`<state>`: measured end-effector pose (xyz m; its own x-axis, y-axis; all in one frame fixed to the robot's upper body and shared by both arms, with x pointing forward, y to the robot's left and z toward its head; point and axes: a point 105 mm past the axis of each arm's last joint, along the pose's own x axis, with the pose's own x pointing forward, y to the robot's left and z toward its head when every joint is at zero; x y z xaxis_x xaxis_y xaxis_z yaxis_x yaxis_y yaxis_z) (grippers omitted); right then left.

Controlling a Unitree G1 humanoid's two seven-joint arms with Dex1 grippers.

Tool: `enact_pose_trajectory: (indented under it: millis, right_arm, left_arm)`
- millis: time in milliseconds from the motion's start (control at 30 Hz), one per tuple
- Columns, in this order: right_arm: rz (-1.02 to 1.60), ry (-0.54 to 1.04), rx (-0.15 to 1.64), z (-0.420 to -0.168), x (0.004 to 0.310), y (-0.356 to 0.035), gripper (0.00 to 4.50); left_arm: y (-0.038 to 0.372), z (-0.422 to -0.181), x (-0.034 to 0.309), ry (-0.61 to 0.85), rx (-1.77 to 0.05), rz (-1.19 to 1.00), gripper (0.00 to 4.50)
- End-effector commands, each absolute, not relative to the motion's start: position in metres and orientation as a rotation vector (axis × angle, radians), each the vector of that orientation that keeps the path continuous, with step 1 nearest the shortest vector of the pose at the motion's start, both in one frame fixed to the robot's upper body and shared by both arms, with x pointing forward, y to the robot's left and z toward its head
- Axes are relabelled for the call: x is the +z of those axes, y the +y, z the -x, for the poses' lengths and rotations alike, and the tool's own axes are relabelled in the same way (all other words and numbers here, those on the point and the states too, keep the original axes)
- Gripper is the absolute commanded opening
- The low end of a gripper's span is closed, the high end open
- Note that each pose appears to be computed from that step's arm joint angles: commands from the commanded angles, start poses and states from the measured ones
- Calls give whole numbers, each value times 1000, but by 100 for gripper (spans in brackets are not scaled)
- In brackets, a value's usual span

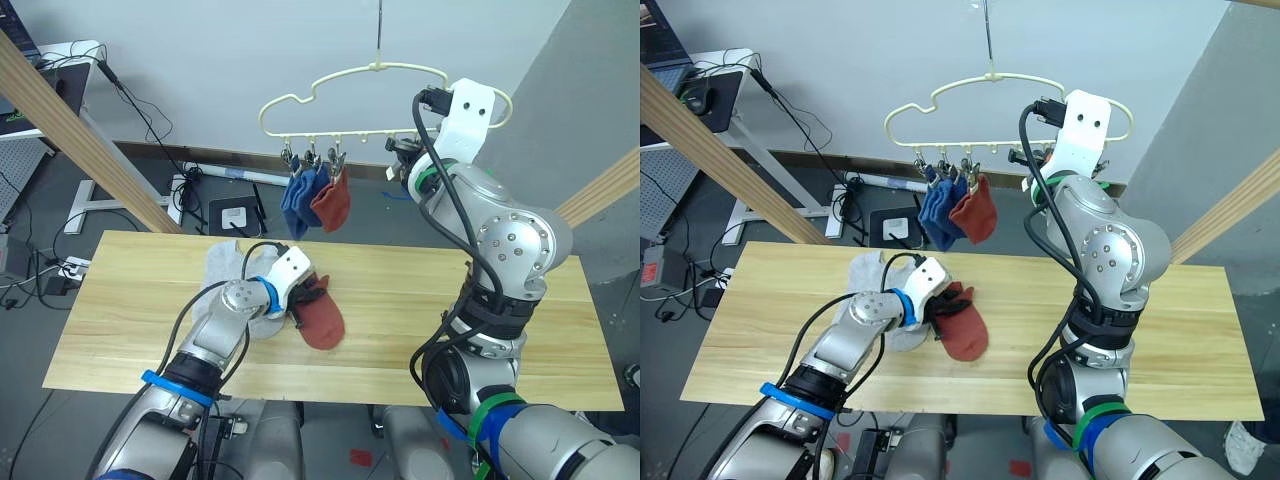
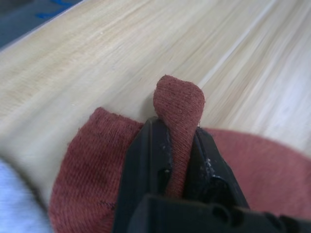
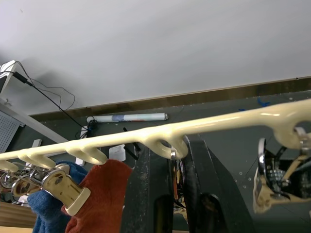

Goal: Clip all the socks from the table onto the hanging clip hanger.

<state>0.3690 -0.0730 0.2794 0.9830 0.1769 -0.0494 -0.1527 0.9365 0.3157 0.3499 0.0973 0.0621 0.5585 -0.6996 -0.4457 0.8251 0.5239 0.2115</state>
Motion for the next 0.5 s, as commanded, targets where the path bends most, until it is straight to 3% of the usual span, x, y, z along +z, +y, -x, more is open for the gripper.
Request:
enact_pose_trajectory:
  millis: [33, 267, 500]
  right_arm:
    - [-366, 19, 244, -358, 299, -52, 0]
    - [-381, 22, 261, -358, 302, -49, 0]
    - [-398, 27, 270, -358, 305, -48, 0]
  left_arm:
    - [81, -350, 106, 206, -975, -236, 65]
    - [56, -360, 161, 60, -1010, -147, 65]
    - [36, -372, 187, -22, -1012, -161, 65]
